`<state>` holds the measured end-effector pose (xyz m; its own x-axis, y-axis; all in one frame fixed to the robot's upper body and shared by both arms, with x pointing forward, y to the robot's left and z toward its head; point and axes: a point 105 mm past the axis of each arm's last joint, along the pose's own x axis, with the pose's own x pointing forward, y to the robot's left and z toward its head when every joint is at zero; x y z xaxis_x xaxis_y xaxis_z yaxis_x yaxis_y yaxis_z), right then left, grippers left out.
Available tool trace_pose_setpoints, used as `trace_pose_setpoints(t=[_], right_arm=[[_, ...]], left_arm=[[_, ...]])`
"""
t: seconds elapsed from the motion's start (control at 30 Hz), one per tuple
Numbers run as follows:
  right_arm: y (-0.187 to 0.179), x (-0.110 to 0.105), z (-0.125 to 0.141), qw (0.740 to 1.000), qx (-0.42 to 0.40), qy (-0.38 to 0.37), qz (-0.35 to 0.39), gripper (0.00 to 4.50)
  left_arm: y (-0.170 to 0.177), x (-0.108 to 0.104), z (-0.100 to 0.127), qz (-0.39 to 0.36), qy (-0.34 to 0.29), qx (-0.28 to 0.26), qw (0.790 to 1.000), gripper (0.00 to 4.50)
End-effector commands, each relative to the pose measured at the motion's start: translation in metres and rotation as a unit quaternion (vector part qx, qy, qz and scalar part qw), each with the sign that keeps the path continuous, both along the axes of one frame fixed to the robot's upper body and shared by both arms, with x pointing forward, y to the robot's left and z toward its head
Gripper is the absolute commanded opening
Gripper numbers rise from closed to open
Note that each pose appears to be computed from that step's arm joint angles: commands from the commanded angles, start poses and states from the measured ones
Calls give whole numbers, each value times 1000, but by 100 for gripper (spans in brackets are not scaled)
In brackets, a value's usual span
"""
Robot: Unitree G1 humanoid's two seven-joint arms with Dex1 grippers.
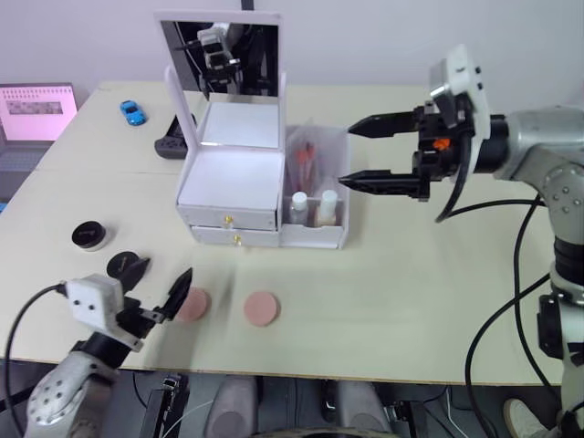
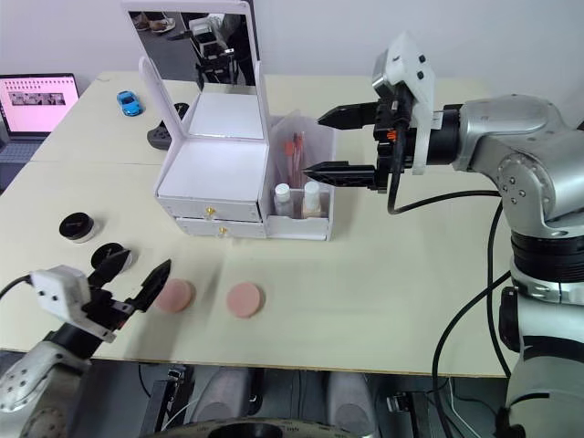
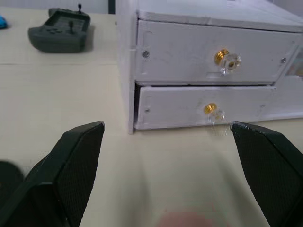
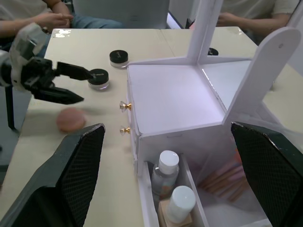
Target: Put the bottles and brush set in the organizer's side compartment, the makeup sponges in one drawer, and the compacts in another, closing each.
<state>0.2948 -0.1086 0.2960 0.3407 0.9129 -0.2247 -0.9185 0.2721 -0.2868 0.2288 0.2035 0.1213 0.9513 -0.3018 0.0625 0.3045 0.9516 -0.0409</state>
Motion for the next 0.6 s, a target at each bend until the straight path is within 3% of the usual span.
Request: trace_pose_setpoints(t=[0.03, 0.6], right_arm=[[0, -5, 14, 999, -1, -34, -9, 447], [0, 0, 26, 999, 5, -38, -25, 447]], left_arm=[[-20, 9, 12, -26, -33, 3, 999, 448], [-58, 37, 11, -72, -61, -44, 995, 448]])
